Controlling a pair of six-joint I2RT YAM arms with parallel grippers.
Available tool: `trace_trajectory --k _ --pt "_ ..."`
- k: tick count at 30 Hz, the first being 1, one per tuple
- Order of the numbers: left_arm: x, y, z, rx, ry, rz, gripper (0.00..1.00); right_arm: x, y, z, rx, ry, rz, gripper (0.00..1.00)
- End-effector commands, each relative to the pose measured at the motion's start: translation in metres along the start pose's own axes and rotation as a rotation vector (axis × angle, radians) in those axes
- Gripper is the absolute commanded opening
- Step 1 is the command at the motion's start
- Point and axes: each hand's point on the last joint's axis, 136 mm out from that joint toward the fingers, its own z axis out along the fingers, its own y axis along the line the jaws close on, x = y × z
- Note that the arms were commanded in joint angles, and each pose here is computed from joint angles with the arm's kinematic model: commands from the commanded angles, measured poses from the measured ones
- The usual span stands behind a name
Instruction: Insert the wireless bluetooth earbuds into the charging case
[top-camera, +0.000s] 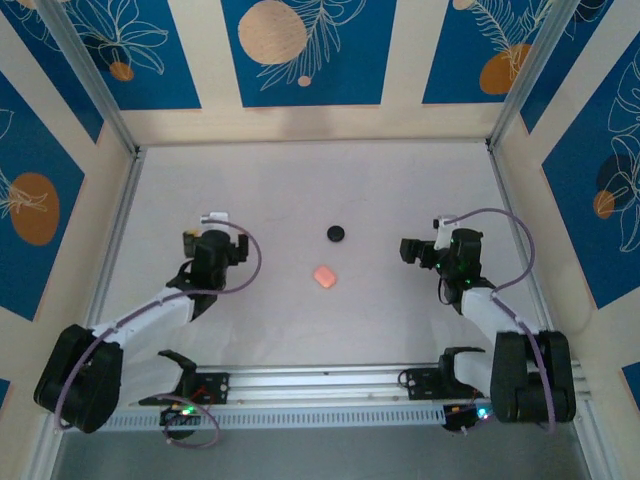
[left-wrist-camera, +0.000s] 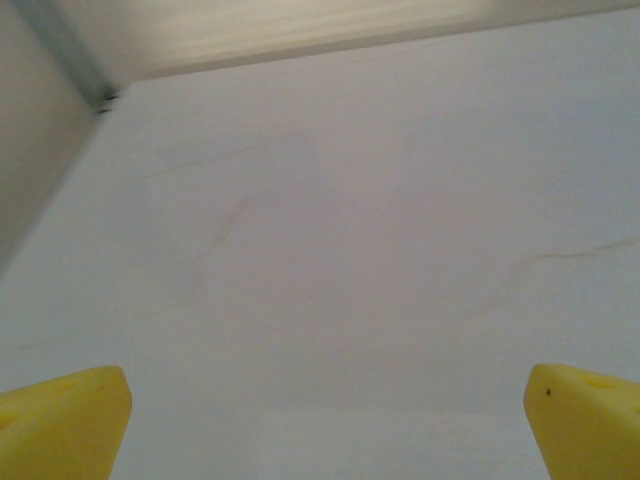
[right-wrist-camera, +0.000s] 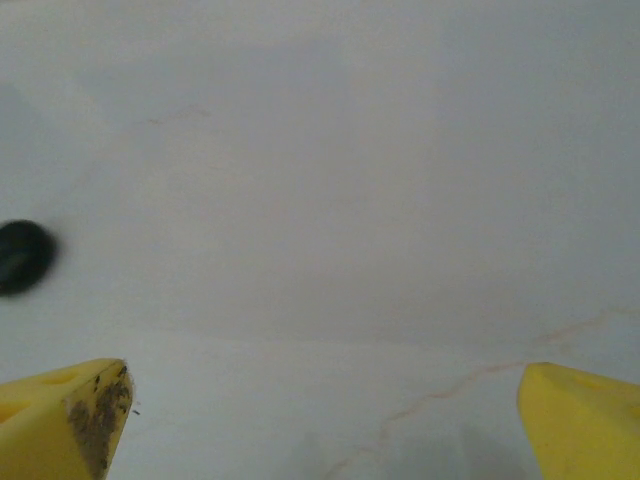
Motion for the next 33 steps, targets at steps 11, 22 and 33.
trace_trajectory --k 11,22,33 --pt "0.002 0.028 0.029 -0.164 -0.283 0.076 1.0 -0.047 -0.001 0.012 -0.02 -0.206 -0.135 0.99" --pt "0.02 0.03 0.07 0.012 -0.133 -0.016 1.0 -0.046 0.003 0.01 -0.045 -0.211 -0.146 0.99" --pt "0.023 0.033 0.072 0.041 -0.116 -0.046 1.0 -0.041 0.03 0.037 -0.124 -0.233 -0.173 0.99"
